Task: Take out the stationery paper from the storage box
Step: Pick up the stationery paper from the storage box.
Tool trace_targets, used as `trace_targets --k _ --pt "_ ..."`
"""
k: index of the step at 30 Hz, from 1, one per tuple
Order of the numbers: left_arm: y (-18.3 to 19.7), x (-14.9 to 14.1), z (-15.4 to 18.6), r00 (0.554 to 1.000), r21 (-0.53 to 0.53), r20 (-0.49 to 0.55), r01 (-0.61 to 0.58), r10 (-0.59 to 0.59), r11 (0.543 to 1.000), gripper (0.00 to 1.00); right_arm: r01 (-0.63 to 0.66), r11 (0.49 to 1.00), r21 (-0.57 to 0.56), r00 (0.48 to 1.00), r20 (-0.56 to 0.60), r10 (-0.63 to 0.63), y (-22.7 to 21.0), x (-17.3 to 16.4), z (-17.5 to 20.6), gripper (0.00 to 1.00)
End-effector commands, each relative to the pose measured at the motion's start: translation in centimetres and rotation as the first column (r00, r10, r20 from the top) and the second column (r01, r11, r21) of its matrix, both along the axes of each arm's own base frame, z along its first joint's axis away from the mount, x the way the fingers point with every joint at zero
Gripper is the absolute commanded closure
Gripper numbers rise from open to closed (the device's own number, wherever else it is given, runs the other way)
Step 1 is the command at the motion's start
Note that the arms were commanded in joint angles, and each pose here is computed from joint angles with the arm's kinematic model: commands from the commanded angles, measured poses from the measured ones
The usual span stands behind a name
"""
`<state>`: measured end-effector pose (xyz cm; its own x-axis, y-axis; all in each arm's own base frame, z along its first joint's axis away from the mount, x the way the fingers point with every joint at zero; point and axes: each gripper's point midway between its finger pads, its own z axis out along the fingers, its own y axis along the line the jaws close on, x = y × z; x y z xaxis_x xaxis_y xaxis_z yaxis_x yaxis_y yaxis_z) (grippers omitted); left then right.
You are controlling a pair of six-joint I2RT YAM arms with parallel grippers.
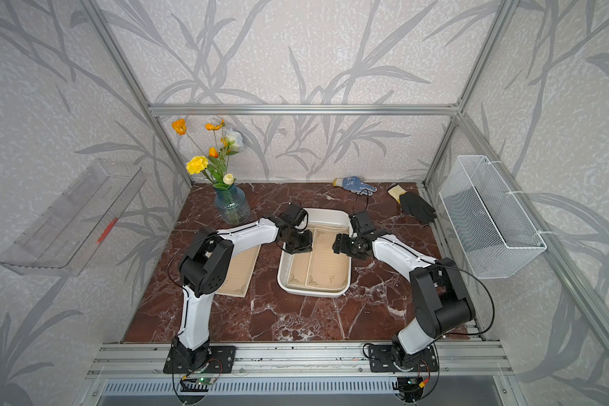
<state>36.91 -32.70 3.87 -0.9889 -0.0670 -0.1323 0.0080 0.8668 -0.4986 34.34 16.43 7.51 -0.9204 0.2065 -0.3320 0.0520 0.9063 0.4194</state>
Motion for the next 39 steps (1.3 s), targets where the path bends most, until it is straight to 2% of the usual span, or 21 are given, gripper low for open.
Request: trace_targets --k 1,8,13,19,32,39 --pt "-0.6 -0.7 -0.9 0.999 -0.029 -0.041 0.006 -0.007 1.0 1.0 0.003 1.0 -0.019 1.0 0.025 -0.002 -0.5 0.1 1.4 0.25" --pt "-0.6 -0.7 -0.6 0.999 -0.04 -0.036 0.002 -0.003 0.999 1.0 -0.009 0.998 -0.067 0.999 0.046 0.012 -1.1 0.1 2.7 0.34" --pt "-0.5 -0.7 -0.9 0.999 -0.029 -0.037 0.005 -0.006 1.0 1.0 -0.022 0.994 -0.11 0.996 0.08 0.031 -1.2 -0.2 3.8 0.5" --pt "-0.5 -0.8 -0.8 0.999 -0.031 -0.039 0.006 -0.007 0.999 1.0 -0.044 0.995 -0.094 0.995 0.084 0.052 -0.5 -0.5 4.1 0.64" --pt "-0.6 -1.0 -1.0 0.999 -0.04 -0.049 0.003 -0.005 0.999 1.0 -0.044 0.992 -0.117 0.999 0.021 0.046 -0.6 -0.6 2.6 0.63" --pt "-0.6 -1.0 -1.0 0.999 -0.05 -0.048 -0.001 -0.002 0.999 1.0 -0.048 0.991 -0.121 0.999 -0.003 0.048 -0.5 -0.6 1.9 0.69"
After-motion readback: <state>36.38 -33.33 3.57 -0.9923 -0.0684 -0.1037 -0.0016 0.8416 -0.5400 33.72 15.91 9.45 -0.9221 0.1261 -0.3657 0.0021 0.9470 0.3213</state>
